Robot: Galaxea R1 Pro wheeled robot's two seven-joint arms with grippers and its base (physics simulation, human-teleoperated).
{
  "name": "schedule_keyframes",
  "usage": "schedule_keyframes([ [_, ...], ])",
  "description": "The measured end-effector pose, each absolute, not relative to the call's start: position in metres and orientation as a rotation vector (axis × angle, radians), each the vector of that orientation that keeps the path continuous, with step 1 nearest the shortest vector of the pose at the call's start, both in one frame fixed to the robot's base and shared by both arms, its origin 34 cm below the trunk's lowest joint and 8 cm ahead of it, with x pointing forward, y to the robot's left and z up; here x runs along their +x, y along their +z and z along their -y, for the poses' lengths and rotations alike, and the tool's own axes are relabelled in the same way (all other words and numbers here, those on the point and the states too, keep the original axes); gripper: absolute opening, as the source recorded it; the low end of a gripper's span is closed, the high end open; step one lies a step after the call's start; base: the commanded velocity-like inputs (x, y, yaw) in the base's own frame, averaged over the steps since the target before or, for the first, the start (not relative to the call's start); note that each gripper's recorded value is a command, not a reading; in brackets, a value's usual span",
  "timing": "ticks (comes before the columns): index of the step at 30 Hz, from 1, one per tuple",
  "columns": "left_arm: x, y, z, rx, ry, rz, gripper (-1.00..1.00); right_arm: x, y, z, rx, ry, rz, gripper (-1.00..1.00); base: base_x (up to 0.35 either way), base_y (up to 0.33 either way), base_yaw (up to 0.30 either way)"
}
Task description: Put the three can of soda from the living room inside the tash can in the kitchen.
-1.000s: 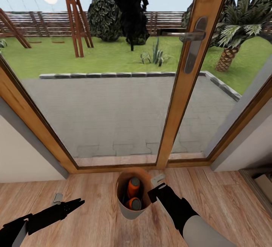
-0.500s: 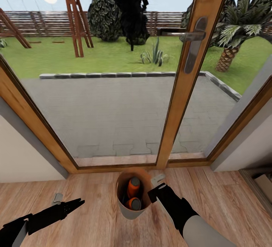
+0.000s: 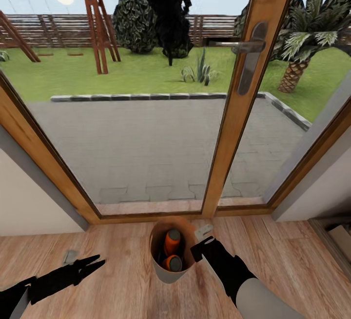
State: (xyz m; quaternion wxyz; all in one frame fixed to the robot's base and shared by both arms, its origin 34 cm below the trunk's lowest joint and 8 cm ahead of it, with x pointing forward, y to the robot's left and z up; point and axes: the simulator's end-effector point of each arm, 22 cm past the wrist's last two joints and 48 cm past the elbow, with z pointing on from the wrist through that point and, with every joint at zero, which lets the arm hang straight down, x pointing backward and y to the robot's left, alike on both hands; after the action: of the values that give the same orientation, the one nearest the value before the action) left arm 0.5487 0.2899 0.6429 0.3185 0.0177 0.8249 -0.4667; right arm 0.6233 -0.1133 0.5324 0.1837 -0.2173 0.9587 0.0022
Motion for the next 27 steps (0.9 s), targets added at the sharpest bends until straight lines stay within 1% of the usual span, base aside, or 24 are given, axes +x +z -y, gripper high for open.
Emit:
schedule_keyframes([
  [9,0.538,0.633,-0.318,0.103,-1.129,-2.180,1.00,0.624,0.533,0.113,-0.612,0.008,-2.701,-1.00,0.000,0.000,0.000],
  [12,0.542,0.623,-0.333,0.095,-1.033,-2.211,1.00,0.624,0.533,0.112,-0.610,0.011,-2.702,-1.00,0.000,0.000,0.000],
  [27,0.542,0.599,-0.336,0.089,-1.013,-2.219,1.00,0.623,0.512,0.113,-0.611,0.010,-2.702,-1.00,0.000,0.000,0.000],
])
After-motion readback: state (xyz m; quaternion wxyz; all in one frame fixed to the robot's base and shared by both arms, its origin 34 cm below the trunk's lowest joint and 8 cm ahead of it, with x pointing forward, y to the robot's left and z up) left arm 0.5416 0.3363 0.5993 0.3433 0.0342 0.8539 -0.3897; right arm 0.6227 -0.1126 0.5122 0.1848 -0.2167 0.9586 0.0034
